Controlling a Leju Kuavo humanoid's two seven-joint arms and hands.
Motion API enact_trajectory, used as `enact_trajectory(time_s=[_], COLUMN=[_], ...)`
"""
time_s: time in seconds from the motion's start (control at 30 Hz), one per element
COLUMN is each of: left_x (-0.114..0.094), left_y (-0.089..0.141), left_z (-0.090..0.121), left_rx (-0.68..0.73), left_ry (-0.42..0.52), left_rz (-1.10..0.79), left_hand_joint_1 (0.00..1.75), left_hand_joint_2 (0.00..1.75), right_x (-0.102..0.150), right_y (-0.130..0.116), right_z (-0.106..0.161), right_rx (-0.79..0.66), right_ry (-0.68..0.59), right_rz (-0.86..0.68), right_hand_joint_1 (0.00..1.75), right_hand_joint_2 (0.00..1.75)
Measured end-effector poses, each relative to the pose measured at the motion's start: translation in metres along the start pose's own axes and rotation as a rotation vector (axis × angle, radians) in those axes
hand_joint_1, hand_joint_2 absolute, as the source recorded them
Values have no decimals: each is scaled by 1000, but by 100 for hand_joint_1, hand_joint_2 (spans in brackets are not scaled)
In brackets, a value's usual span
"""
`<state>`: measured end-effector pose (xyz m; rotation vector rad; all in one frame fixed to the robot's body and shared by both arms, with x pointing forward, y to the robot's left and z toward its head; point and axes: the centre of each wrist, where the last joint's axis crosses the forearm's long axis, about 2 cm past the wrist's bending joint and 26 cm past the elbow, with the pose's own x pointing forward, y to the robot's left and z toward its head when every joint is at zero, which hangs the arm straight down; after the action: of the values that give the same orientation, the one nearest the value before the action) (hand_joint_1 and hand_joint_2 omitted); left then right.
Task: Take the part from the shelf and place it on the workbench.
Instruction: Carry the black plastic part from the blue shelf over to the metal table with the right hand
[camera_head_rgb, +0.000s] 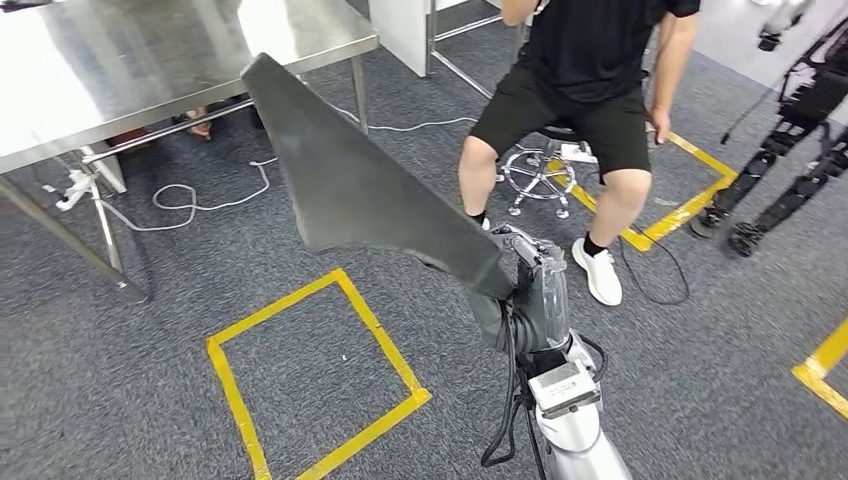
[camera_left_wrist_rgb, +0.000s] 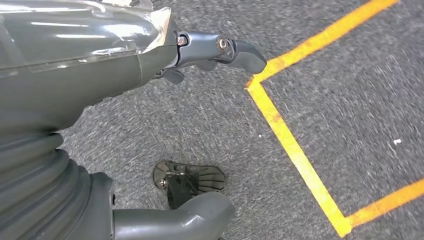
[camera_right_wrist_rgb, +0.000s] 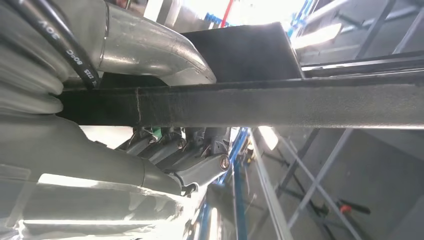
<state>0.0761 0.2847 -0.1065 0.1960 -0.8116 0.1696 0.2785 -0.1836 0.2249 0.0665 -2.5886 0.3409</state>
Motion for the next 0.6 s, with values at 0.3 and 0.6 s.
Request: enact_trajectory(time_s=[0.3,0.6], left_x=[-4,-3], left_y=[1,1], left_z=[3,2], left_rx=[1,4], left_ry=[10,12], left_rz=[-5,-4], left_hand_joint_1=[0,0], left_hand_joint_2=[175,175], right_x=[0,0], right_y=[0,0], right_z=[0,-1], right_rx=[-4,-8], right_ry=[0,2], right_rz=[1,-3], right_hand_joint_1=[175,175], right_hand_joint_2=[175,175])
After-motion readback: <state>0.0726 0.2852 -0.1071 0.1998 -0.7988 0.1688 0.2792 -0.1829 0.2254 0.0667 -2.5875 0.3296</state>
